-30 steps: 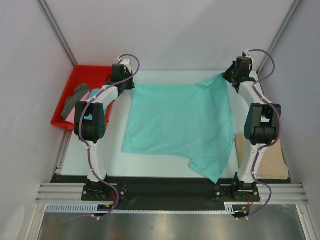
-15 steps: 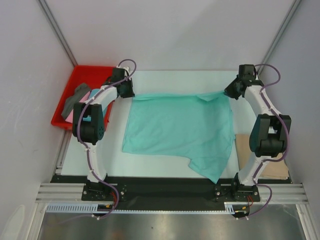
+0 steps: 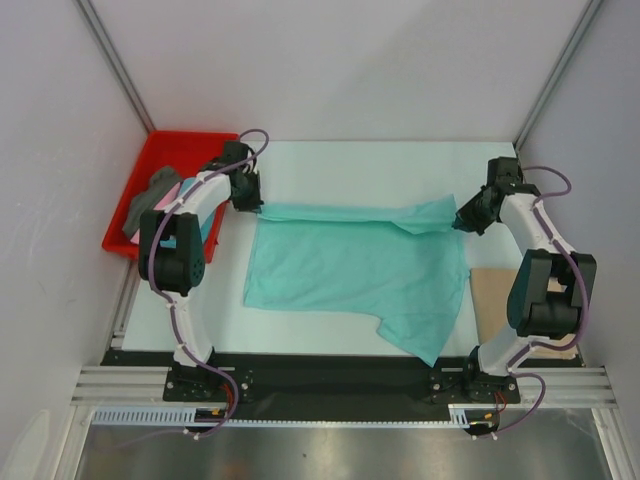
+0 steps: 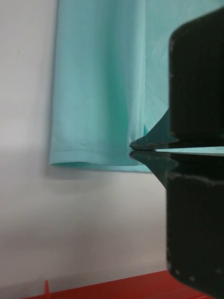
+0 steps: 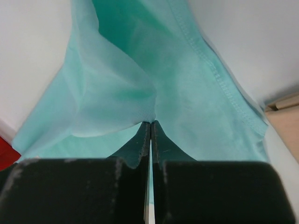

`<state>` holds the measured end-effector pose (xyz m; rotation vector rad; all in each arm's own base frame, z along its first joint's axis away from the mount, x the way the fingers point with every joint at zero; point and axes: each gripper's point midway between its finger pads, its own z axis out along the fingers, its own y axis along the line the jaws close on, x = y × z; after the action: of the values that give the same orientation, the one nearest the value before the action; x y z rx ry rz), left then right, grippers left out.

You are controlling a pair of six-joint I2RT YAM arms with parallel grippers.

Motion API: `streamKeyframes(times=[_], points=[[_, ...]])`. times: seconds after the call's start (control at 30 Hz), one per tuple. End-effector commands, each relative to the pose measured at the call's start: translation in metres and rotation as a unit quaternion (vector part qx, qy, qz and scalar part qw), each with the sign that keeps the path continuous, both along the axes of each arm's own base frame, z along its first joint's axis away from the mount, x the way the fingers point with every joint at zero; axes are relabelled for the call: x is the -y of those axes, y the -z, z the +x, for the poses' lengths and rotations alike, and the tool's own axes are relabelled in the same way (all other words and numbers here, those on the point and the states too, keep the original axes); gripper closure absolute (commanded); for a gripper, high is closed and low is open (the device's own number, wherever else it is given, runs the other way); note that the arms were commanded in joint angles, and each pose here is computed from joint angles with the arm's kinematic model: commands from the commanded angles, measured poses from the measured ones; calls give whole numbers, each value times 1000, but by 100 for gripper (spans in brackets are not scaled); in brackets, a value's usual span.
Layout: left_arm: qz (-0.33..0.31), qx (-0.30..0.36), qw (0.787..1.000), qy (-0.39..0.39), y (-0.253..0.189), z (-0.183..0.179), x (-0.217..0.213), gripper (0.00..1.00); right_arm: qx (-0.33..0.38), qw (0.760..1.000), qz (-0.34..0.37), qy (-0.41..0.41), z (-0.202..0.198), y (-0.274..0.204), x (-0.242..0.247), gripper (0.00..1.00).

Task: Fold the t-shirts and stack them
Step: Fold the tshirt

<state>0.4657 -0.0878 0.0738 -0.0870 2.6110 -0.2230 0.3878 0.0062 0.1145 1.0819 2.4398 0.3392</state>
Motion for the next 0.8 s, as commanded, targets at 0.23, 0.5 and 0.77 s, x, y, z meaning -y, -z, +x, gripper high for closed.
streamKeyframes(times=[0.23, 0.5, 0.77], points=[[8, -44, 999, -2, 4, -37, -10, 100, -4, 1000, 24, 5, -25, -3, -2, 100], [7, -65, 998, -4, 18, -44, -9, 100, -25, 999, 33, 8, -44, 17, -6, 100], [10, -69, 998, -5, 23, -44, -10, 100, -34, 999, 37, 10, -49, 26, -8, 100]])
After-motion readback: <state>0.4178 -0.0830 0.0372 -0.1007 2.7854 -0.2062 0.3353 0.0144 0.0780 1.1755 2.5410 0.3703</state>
